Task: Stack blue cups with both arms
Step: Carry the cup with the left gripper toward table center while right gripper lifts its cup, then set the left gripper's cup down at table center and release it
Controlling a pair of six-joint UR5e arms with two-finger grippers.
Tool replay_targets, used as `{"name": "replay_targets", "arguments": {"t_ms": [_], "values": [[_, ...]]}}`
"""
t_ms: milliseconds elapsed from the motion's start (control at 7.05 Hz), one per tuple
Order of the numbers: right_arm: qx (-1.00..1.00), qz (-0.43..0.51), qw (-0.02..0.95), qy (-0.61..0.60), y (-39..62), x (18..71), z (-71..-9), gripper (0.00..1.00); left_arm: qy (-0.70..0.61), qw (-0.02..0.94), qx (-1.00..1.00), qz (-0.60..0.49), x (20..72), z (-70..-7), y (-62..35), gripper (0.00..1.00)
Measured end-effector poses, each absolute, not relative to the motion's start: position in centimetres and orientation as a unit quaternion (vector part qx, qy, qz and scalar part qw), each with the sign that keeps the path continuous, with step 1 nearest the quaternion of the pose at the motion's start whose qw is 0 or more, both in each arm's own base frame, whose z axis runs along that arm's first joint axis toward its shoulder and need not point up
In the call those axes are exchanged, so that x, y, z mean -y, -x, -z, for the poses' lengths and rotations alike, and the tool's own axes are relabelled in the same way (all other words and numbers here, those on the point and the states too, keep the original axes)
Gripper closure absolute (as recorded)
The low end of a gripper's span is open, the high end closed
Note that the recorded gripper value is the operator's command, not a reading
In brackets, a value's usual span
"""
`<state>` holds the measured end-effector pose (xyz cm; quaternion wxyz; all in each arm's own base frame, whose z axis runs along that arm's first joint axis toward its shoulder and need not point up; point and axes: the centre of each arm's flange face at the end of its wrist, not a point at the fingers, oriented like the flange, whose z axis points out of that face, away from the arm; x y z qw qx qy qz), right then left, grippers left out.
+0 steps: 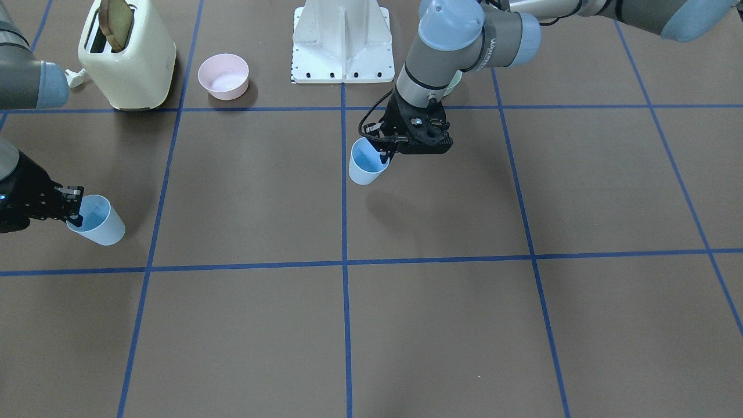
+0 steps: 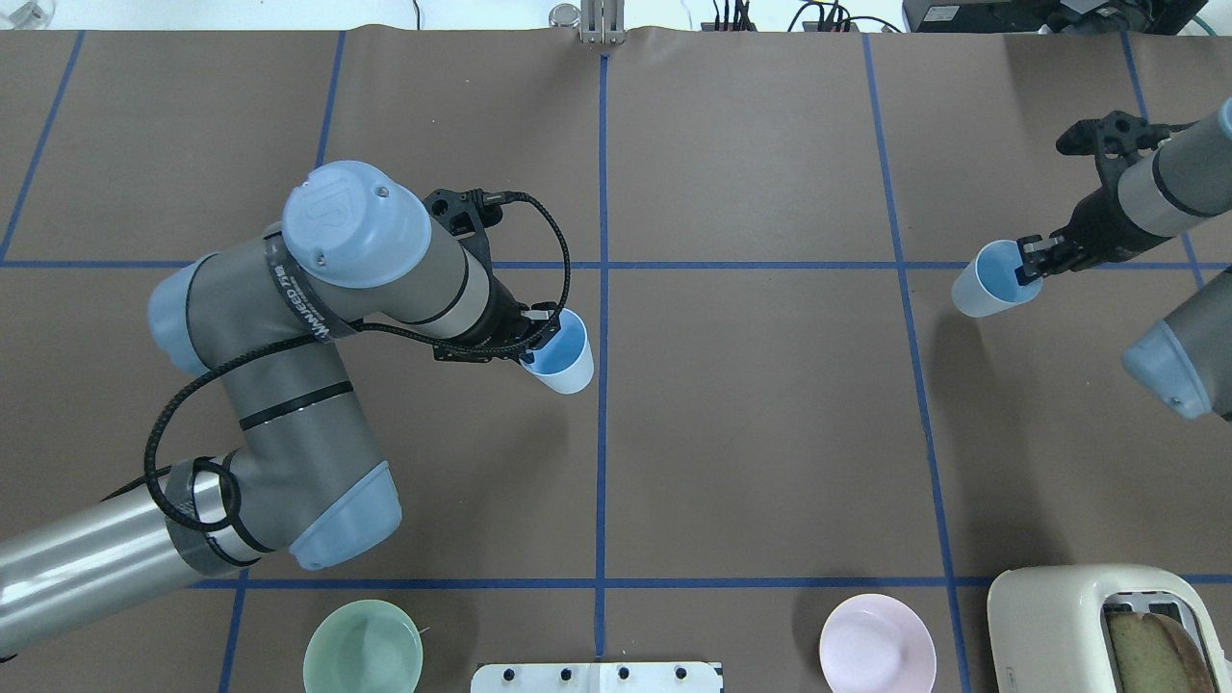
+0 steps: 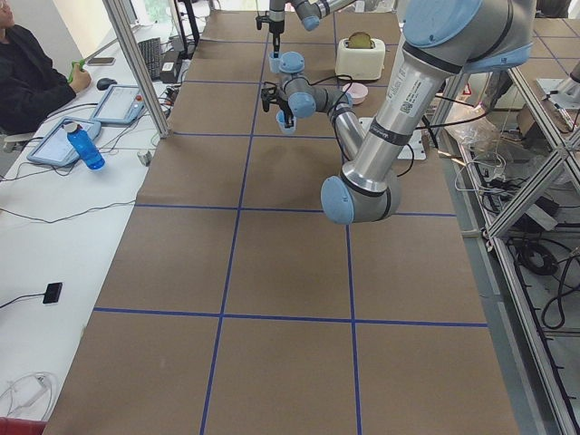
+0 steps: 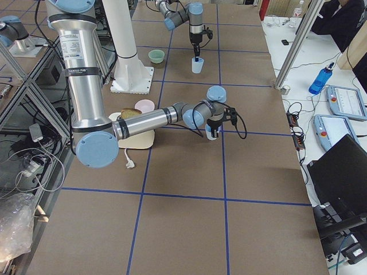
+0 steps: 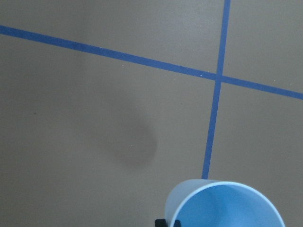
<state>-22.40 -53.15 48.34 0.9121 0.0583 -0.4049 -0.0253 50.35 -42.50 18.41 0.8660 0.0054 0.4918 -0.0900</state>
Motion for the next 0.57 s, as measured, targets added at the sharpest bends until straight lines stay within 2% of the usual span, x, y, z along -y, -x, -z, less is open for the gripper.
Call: {"name": "replay_targets", "arguments": {"t_ms": [284, 568], "values": [[0.401, 0.012, 0.915, -0.046, 22.9, 55.8, -42.8, 1.00, -0.010, 0.870, -0.483, 0.094, 41.4, -18.2, -53.0, 1.00], [0.399, 0.007, 0.916, -0.043, 23.1, 57.2, -39.9, 1.00, -0.014, 0.873, -0.477, 0.100, 40.6, -17.9, -55.2, 1.00]]}}
